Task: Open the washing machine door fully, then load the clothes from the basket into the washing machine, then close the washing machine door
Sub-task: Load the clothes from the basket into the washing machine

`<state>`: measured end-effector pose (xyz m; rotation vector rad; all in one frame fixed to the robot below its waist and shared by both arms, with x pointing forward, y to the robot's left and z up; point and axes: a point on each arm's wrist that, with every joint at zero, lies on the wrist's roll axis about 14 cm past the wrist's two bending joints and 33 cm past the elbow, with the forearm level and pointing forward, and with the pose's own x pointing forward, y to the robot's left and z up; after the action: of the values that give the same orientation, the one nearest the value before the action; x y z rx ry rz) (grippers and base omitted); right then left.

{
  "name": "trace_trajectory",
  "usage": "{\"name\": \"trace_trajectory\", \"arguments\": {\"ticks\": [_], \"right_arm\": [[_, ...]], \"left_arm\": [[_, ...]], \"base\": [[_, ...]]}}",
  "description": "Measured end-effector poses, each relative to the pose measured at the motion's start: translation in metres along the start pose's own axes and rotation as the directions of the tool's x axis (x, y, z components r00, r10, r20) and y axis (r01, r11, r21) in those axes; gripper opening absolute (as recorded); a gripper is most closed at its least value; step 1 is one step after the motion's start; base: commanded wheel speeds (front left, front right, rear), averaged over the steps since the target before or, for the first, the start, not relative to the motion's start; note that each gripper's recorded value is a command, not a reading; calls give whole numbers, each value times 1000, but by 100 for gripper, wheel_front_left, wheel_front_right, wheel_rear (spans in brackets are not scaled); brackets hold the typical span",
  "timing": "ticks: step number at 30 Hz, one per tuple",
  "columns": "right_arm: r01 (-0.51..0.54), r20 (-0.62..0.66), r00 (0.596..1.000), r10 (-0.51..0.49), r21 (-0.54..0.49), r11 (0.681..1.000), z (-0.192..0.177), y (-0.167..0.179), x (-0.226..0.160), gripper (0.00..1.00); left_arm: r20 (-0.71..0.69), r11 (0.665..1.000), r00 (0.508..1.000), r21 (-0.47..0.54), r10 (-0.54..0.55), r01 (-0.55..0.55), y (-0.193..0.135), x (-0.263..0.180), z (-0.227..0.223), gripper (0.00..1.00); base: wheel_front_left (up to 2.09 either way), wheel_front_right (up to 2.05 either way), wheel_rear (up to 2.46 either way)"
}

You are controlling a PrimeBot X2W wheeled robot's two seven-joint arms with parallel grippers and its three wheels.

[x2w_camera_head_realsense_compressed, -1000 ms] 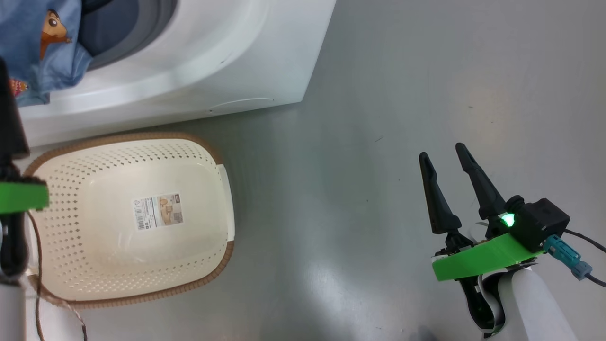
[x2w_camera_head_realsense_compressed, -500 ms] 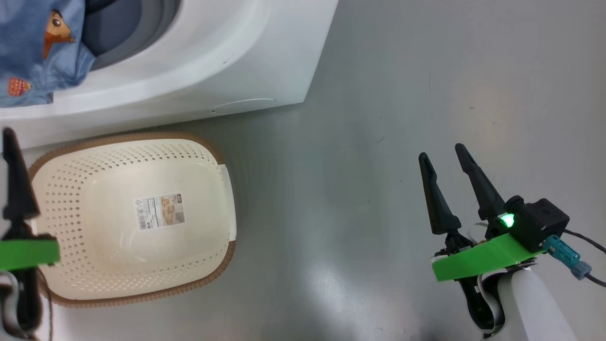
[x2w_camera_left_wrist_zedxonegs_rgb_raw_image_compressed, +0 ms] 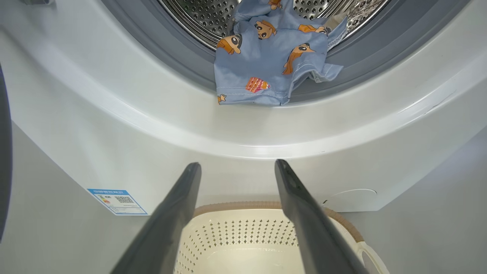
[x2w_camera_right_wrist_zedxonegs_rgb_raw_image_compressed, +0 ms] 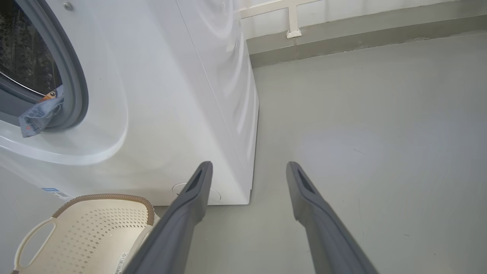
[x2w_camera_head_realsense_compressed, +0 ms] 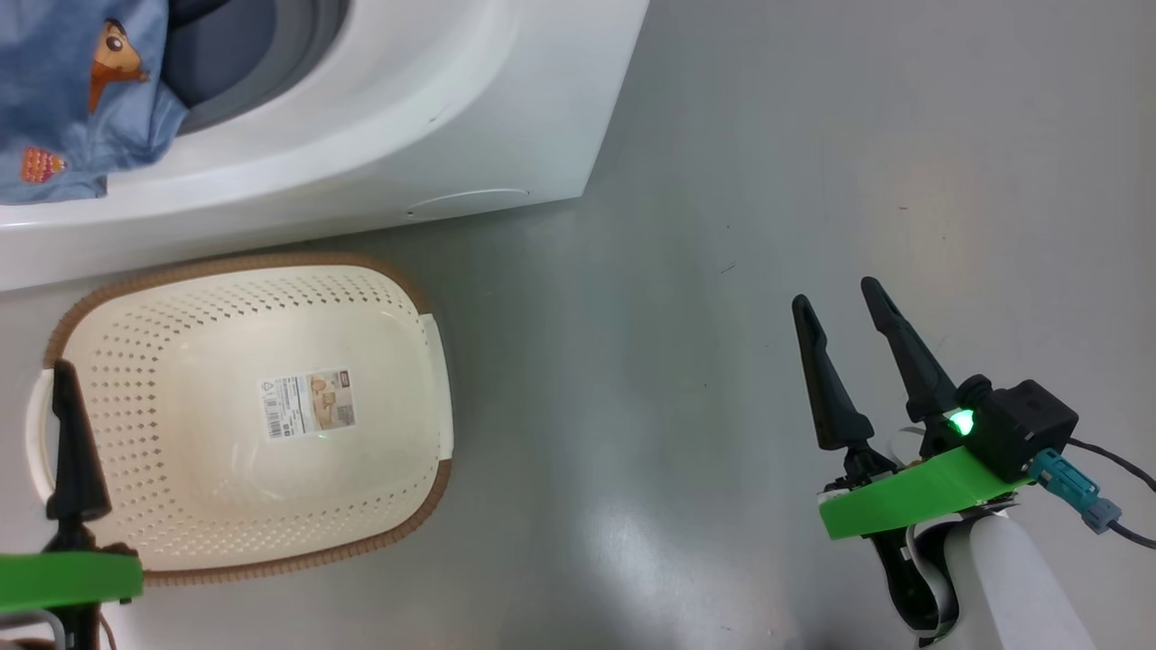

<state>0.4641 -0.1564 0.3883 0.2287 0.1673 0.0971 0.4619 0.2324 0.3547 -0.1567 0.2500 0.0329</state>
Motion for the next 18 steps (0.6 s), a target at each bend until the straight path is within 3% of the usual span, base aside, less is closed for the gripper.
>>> {"name": "trace_trajectory", "arguments": {"ticks": [18], "right_arm": [[-10,-3,1000,10,1,1000,0,4,-1,100]], "left_arm": [[-37,1000,999,0,11,-11,2,-12,-11,100]], "base": [[0,0,0]]}}
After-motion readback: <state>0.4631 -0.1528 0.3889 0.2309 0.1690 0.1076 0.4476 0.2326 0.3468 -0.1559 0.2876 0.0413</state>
